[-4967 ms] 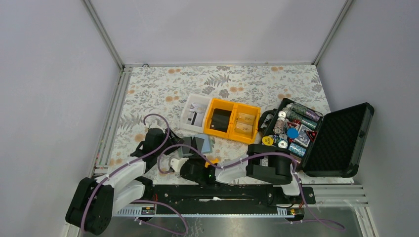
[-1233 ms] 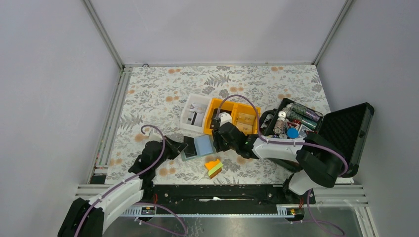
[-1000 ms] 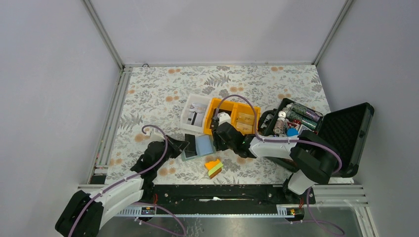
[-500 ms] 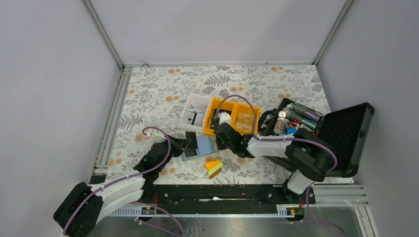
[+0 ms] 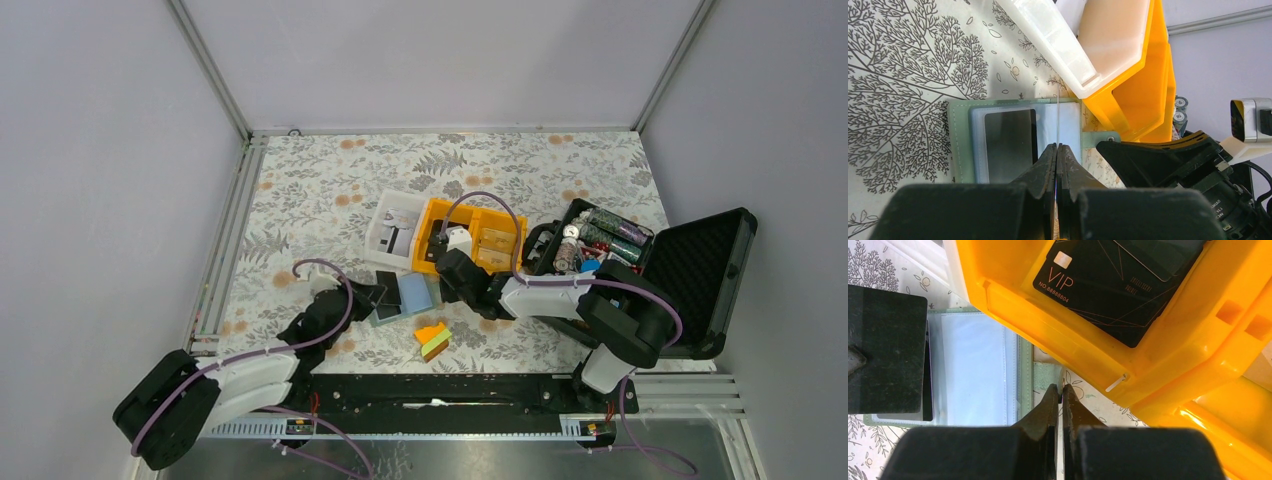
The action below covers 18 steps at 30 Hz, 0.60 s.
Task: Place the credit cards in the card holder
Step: Insert the credit card into the card holder.
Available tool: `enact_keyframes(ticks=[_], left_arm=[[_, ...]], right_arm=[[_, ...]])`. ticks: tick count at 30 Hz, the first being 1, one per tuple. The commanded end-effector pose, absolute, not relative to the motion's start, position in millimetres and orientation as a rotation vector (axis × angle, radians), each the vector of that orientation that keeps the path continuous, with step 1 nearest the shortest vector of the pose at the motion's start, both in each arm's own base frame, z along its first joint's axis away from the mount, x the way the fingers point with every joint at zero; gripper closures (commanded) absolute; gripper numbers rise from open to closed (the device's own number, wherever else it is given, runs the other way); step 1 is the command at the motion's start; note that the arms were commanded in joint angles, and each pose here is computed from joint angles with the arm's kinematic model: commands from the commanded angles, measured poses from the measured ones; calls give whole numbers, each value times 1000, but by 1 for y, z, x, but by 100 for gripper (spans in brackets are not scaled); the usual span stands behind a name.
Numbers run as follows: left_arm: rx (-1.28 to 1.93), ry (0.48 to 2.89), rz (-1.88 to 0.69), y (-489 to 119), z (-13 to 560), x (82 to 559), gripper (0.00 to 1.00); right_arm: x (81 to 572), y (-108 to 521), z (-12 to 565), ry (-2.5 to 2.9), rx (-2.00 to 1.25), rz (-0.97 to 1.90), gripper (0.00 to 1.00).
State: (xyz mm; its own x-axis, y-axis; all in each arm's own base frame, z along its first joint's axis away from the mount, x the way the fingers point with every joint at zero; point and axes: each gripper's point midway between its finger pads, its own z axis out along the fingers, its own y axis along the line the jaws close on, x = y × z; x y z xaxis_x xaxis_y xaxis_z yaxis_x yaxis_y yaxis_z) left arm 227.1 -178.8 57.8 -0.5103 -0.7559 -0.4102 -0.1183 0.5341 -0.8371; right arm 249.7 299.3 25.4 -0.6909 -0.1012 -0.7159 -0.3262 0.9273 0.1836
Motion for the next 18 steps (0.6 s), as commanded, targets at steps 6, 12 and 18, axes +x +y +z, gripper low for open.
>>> enact_keyframes(ticks=[6,12,18], left_arm=[[-768,1967,-940,-166,30,214,100],[-778,1979,-929,-168,25,213,100],[-809,1994,-921,-169,19,211,100]], right_arm=[[262,302,38,2289,-232,374,100],[262,301,39,2288,-224,374,100],[262,301,38,2290,-219,371,100]])
